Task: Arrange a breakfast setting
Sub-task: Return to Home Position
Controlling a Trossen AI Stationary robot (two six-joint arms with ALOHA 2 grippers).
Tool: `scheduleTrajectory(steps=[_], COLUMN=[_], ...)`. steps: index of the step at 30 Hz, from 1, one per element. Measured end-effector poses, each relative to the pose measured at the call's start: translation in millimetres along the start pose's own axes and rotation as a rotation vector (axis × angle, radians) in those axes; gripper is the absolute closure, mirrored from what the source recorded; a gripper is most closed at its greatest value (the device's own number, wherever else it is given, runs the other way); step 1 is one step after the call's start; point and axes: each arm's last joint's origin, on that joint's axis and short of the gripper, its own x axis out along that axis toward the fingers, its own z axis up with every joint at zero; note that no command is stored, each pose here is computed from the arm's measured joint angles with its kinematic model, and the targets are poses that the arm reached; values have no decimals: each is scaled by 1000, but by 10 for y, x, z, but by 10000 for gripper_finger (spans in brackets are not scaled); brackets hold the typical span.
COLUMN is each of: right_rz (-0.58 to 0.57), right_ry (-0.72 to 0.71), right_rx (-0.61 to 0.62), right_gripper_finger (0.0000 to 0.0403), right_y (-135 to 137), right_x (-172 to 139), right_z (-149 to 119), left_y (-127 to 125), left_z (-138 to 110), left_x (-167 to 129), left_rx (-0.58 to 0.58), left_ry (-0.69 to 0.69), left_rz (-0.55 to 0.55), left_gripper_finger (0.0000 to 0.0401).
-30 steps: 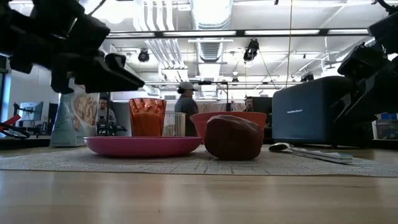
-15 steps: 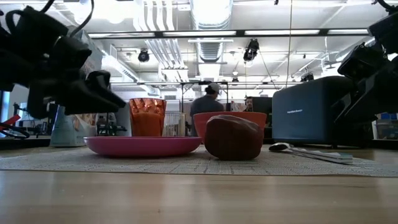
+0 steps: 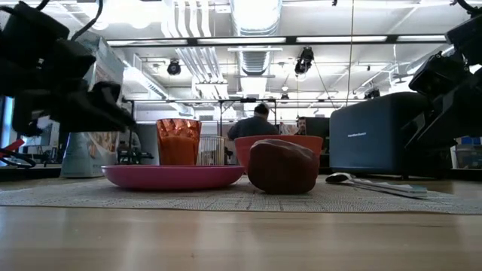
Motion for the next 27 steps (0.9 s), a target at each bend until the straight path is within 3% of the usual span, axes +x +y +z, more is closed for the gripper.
scheduleTrajectory(steps=[6,27], right_rz=[0,0], right_ry=[0,0], right_rx=[0,0], right_gripper_finger=[280,280], right_y=[-1,-1], right_x=[0,0], right_z=[-1,-1], left_y=[-3,121], left_z=[-140,109], left_x=[-162,-337], left_rx=[26,-29], left_ry=[136,-120], left_rz=[-40,46], left_gripper_finger=[268,269])
